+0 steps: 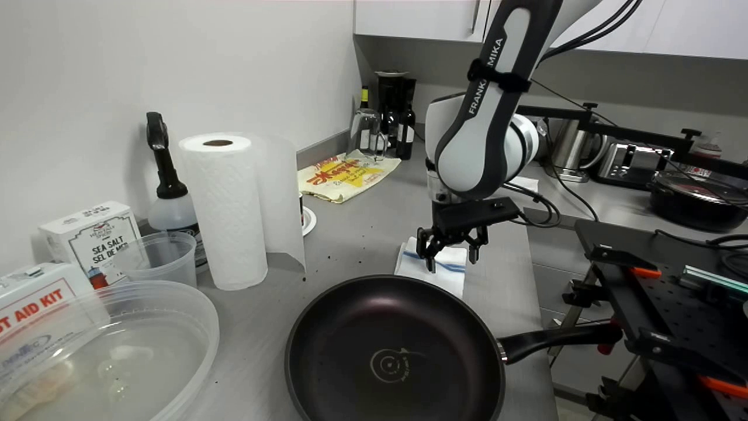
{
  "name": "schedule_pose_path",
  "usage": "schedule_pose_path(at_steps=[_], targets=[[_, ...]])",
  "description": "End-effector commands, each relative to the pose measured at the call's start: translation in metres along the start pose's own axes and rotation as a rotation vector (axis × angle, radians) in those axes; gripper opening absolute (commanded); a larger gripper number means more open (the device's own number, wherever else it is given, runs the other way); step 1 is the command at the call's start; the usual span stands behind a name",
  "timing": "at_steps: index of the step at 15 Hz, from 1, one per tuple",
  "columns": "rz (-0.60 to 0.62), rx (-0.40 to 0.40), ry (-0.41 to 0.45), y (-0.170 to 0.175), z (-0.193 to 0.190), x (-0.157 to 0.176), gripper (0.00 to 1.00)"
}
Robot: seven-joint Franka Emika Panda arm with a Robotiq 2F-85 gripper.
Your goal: Pick the cloth and wipe the pan with it
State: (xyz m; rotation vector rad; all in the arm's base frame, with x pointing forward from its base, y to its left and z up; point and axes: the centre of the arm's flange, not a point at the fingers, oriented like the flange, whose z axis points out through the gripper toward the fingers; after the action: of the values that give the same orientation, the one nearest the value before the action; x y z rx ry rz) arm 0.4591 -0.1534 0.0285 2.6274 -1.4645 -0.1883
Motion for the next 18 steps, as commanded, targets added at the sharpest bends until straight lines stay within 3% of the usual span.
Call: schedule_pose_path(at_steps=[1, 9, 13, 18], targets=[[-0.015, 0.018, -0.015, -0.004, 0.005, 0.003, 1.00], [-0.003, -0.001, -0.001, 0.000, 0.002, 0.001, 1.00], [-0.086, 0.045, -0.010, -0.011, -0.007, 0.000, 1.00], [-0.122, 0.089, 0.046, -0.034, -0.003, 0.008, 1.00]])
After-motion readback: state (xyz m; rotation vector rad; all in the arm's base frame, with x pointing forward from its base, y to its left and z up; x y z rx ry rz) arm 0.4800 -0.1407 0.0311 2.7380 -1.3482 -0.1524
